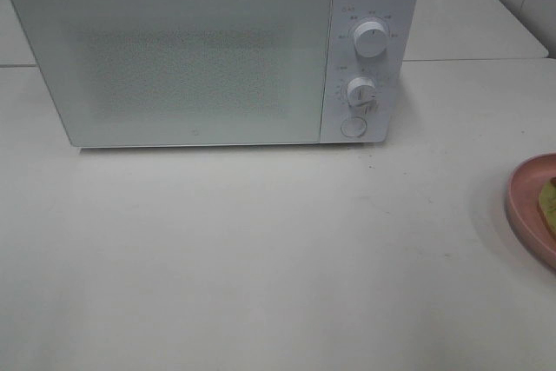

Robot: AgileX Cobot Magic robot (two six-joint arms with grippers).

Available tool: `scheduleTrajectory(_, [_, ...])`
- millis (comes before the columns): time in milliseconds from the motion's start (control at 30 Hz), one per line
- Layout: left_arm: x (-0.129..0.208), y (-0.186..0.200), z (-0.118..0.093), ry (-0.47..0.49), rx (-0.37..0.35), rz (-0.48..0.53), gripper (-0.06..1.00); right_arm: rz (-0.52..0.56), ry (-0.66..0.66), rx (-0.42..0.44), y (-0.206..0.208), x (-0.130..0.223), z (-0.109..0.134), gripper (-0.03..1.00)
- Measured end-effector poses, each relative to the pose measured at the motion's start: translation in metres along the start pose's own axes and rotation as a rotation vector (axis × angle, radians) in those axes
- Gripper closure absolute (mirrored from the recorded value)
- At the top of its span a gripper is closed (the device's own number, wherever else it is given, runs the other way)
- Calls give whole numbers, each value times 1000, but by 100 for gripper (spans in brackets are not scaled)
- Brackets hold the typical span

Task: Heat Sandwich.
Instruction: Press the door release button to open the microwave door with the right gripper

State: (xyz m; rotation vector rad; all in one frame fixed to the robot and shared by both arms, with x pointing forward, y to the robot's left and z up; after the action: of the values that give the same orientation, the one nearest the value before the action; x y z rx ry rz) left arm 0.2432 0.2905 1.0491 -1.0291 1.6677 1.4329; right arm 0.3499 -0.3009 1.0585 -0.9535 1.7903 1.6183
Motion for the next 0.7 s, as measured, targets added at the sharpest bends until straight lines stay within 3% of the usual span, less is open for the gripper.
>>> scheduleTrajectory(700, [0, 0, 0, 0, 0, 0, -4, -54, 11, -14, -69, -31, 1, 20])
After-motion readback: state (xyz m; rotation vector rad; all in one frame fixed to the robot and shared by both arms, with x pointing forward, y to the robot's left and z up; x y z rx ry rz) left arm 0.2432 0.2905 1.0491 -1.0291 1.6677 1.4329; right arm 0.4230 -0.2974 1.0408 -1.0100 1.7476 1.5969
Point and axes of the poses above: a point on each arm's last joint axis where the gripper is mounted, y pointing back along that axis away from the gripper, z along the wrist's bending axis when the last joint is at zero, x = y × z, the point moved 1 cm from there along -y, pointing out along that axis toward the gripper, and after that the axes turned 10 degrees about y, right-handed, at the moved point
